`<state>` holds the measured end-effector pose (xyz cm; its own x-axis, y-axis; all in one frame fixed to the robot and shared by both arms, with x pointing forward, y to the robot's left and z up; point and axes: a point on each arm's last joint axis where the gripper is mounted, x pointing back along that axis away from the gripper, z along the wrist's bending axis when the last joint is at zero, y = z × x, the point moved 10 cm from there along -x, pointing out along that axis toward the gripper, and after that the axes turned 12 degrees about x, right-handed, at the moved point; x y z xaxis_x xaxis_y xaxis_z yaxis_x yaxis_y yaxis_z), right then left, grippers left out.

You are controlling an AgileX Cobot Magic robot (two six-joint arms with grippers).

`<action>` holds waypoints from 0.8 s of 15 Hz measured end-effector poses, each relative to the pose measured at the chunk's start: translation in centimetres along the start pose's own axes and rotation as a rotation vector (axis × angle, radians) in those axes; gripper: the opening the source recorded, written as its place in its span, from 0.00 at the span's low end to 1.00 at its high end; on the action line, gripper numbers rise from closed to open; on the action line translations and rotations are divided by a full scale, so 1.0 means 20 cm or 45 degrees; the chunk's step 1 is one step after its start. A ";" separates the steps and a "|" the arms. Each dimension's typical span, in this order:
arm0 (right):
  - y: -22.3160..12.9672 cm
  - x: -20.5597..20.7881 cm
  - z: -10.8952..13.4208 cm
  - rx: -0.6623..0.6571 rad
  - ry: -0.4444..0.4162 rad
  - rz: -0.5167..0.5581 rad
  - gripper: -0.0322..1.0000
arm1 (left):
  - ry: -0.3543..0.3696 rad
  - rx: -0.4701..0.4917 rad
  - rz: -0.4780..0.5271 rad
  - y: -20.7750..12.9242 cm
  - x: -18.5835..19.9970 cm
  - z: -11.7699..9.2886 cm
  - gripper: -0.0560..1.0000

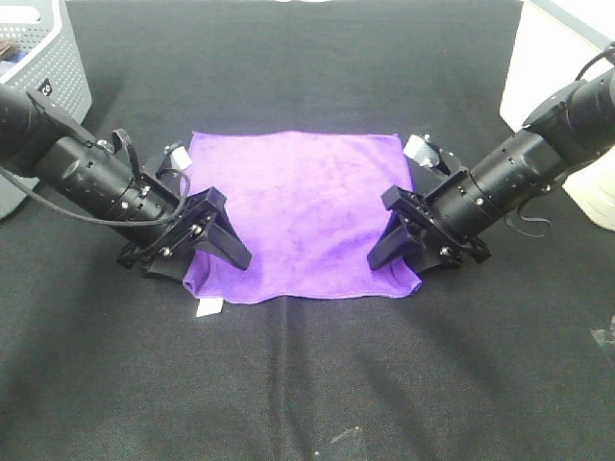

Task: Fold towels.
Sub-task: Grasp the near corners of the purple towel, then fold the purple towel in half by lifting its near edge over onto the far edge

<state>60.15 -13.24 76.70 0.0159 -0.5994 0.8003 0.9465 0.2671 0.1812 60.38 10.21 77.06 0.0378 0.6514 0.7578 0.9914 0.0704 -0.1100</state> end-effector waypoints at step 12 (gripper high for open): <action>-0.05 0.00 -0.01 0.063 -0.032 0.071 0.04 | 0.090 -0.085 0.039 -0.03 -0.02 0.05 0.06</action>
<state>59.23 -13.67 76.52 0.0596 -0.5633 0.8241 0.9272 0.3371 0.1633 59.57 10.77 76.19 0.0745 0.5973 0.7985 0.9957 -0.0005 -0.0926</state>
